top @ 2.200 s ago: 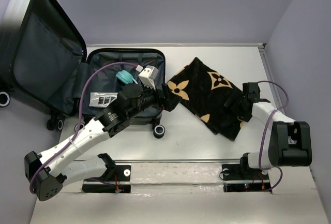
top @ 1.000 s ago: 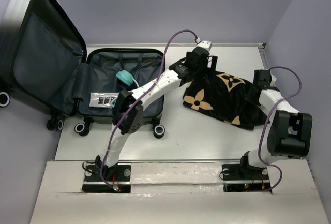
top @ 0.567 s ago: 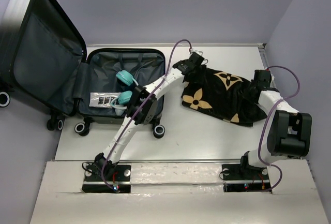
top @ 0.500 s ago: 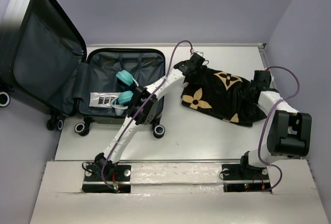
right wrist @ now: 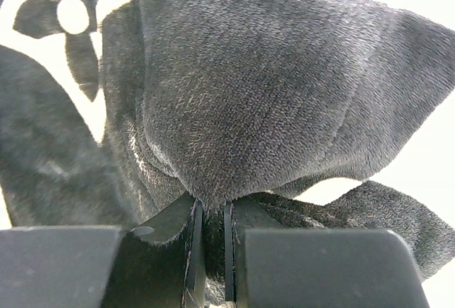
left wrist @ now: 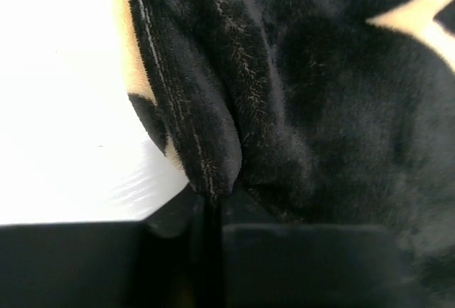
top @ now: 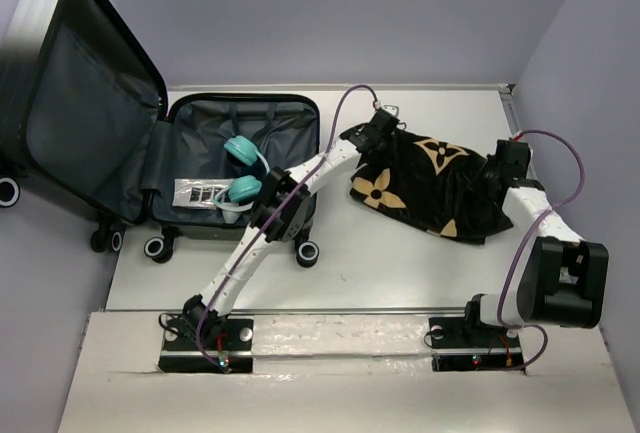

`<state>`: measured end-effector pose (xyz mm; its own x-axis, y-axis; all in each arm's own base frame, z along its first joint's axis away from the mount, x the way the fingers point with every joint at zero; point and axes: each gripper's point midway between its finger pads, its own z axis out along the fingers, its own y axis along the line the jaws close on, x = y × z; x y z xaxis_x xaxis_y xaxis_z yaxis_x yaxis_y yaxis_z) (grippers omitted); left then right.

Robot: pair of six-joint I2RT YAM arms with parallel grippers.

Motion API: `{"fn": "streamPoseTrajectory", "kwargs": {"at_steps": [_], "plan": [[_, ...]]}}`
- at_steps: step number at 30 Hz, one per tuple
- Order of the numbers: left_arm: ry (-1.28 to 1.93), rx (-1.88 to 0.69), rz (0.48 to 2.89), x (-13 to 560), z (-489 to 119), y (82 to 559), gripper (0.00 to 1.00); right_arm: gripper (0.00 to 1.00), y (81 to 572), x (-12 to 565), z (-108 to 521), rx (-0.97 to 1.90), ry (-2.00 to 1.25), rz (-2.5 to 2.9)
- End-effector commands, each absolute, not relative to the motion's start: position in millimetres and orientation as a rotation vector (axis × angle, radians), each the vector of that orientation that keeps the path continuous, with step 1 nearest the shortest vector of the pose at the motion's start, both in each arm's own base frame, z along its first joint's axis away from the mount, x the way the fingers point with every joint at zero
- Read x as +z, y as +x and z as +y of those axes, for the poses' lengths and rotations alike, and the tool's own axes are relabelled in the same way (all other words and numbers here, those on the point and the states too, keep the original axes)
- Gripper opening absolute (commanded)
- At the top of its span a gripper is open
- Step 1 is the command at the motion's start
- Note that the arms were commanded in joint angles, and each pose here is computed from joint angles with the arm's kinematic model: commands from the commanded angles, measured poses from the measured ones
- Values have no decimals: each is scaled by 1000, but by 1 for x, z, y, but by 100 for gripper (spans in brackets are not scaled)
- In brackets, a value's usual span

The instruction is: Pack the luggage

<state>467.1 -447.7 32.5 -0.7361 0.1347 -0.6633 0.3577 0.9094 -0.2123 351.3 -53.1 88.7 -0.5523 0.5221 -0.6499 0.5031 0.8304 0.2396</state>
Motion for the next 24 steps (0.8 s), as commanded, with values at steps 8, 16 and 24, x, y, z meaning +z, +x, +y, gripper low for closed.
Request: {"fn": "streamPoseTrajectory", "kwargs": {"at_steps": [8, 16, 24], "plan": [[363, -727, 2102, 197, -479, 433, 6, 7, 358, 161, -30, 216, 624, 2072], [280, -779, 1869, 352, -424, 414, 6, 7, 350, 252, 19, 481, 460, 1910], [10, -555, 1848, 394, -246, 435, 6, 7, 388, 336, 159, 777, 197, 1828]]}}
